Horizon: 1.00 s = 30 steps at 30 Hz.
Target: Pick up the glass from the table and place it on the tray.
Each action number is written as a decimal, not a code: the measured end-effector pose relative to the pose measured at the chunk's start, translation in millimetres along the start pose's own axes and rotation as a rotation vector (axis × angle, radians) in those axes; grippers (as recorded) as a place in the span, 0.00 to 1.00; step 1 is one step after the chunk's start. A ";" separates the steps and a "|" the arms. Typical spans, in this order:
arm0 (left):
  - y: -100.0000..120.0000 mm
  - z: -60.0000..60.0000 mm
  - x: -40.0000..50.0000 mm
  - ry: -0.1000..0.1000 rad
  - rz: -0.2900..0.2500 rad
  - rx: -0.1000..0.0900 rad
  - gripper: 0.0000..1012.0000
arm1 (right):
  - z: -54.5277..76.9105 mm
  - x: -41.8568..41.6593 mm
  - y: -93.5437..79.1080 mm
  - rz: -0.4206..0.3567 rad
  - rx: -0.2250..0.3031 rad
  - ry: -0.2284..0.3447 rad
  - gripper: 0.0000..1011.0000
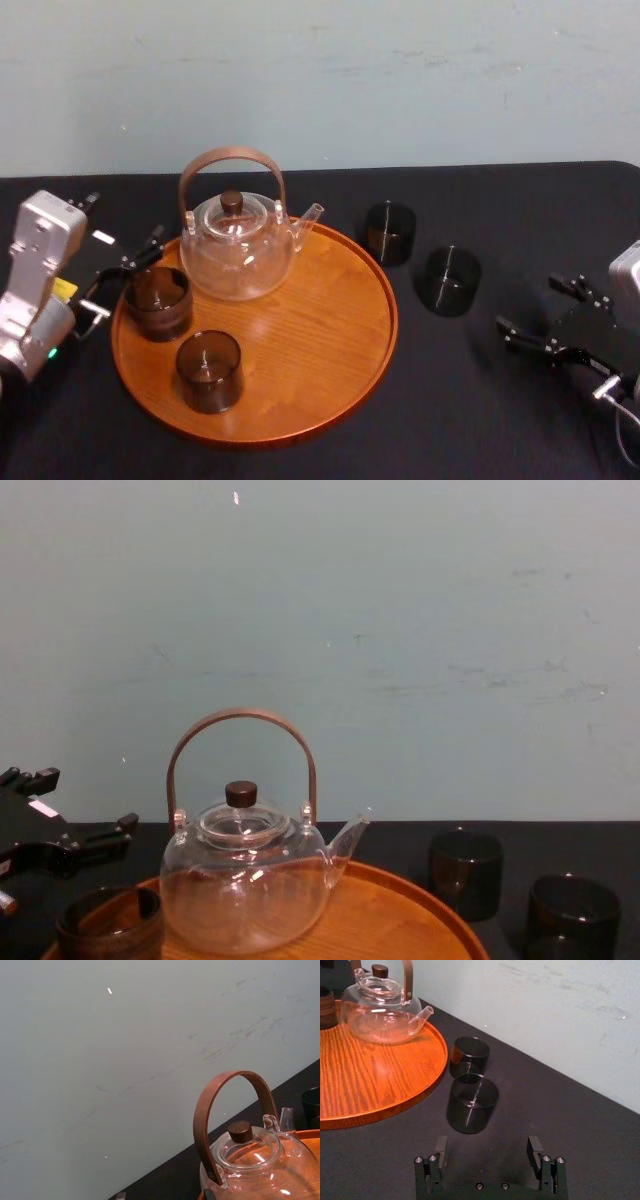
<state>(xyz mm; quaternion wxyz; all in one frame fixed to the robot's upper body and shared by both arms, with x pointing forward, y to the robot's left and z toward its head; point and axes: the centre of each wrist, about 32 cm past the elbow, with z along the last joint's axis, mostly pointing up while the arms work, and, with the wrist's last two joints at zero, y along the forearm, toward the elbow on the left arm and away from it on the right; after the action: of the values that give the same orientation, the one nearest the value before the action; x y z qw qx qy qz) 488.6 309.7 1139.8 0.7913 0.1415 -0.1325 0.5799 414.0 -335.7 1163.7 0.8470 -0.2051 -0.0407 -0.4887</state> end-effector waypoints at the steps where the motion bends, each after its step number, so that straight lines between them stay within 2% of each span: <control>1: 0.0 0.0 0.0 0.000 0.000 0.000 0.99 | 0.2 0.0 0.0 0.004 -0.004 0.002 0.99; 10: 0.0 0.0 0.0 0.000 0.000 0.000 0.99 | 3.6 -0.7 5.6 0.038 -0.032 0.046 0.99; 18: 0.0 0.0 0.0 0.000 0.000 0.000 0.99 | 8.0 2.4 13.1 0.062 -0.048 0.097 0.99; 25: 0.0 0.0 0.0 0.000 0.000 0.000 0.99 | 9.8 3.8 17.3 0.078 -0.053 0.119 0.99; 30: 0.0 0.0 0.0 0.000 0.000 0.000 0.99 | 11.1 4.3 21.5 0.085 -0.053 0.110 0.99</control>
<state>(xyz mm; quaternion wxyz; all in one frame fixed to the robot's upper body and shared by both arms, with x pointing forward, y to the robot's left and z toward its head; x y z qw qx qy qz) 488.6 309.7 1139.8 0.7913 0.1415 -0.1324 0.5799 435.8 -325.5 1168.3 0.8621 -0.2020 0.0277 -0.4639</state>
